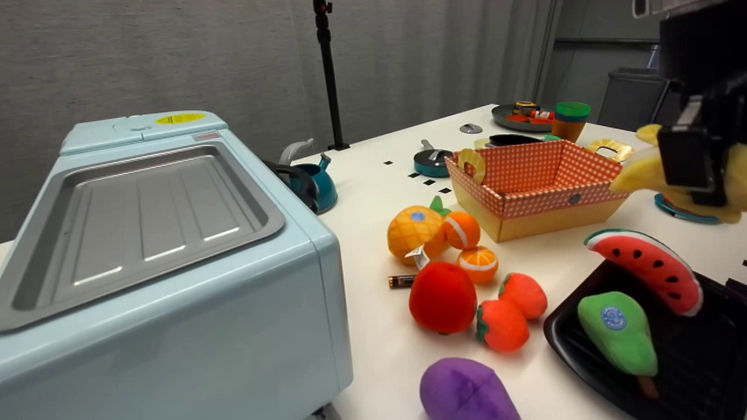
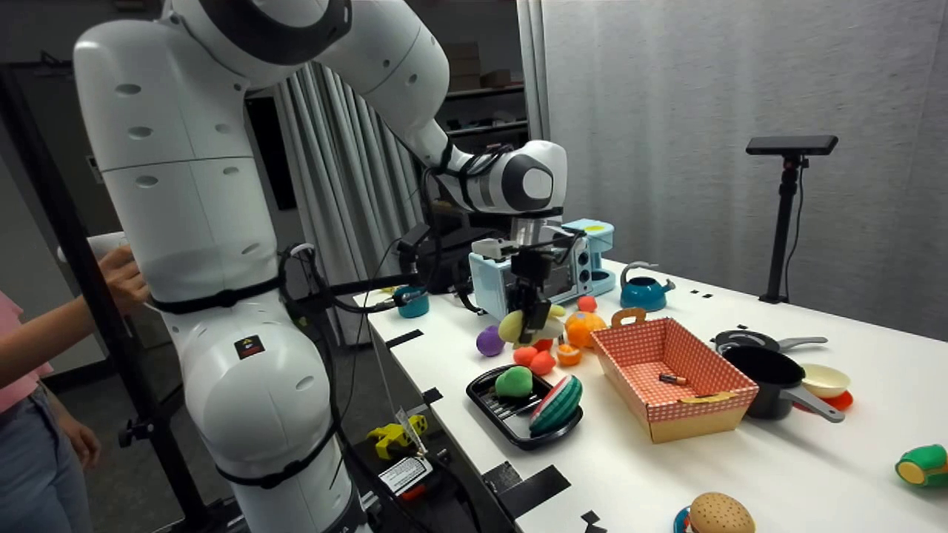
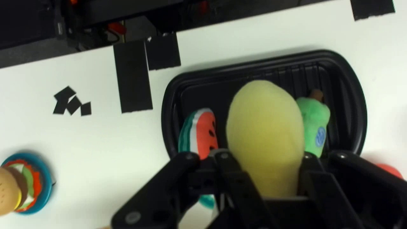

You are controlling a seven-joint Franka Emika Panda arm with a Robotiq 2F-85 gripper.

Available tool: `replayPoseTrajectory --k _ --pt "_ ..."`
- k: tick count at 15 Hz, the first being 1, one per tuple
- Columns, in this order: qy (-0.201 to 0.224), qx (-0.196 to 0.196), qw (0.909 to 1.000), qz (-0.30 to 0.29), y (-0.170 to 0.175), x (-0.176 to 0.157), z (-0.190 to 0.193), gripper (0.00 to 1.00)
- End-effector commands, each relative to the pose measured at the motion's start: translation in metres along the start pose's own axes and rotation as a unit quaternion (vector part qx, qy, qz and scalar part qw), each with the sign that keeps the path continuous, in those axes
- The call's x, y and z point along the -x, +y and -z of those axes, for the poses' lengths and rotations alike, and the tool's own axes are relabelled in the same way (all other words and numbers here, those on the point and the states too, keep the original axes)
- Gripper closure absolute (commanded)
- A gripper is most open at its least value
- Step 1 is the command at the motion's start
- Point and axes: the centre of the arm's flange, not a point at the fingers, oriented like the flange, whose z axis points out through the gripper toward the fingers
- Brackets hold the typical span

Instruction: Take the banana plush toy out of the tray and put it in the box

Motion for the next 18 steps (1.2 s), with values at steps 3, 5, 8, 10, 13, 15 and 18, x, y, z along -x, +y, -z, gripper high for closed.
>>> replayPoseTrajectory --k 3,5,8,10,13,15,18 --pt "0.145 0.037 0.9881 -0.035 0.017 -0.071 0.056 0.97" --pt "0.190 0.053 0.9788 -0.055 0.022 -0.098 0.064 0.97" --pt "0.223 0.086 0.9680 -0.077 0.028 -0.129 0.062 0.97" --pt "0.226 0.103 0.9643 -0.092 0.032 -0.142 0.058 0.97" --pt "0.224 0.123 0.9615 -0.101 0.035 -0.156 0.053 0.97" --pt "0.224 0.129 0.9604 -0.105 0.035 -0.161 0.052 0.97" --pt "0.218 0.128 0.9608 -0.114 0.033 -0.166 0.051 0.60"
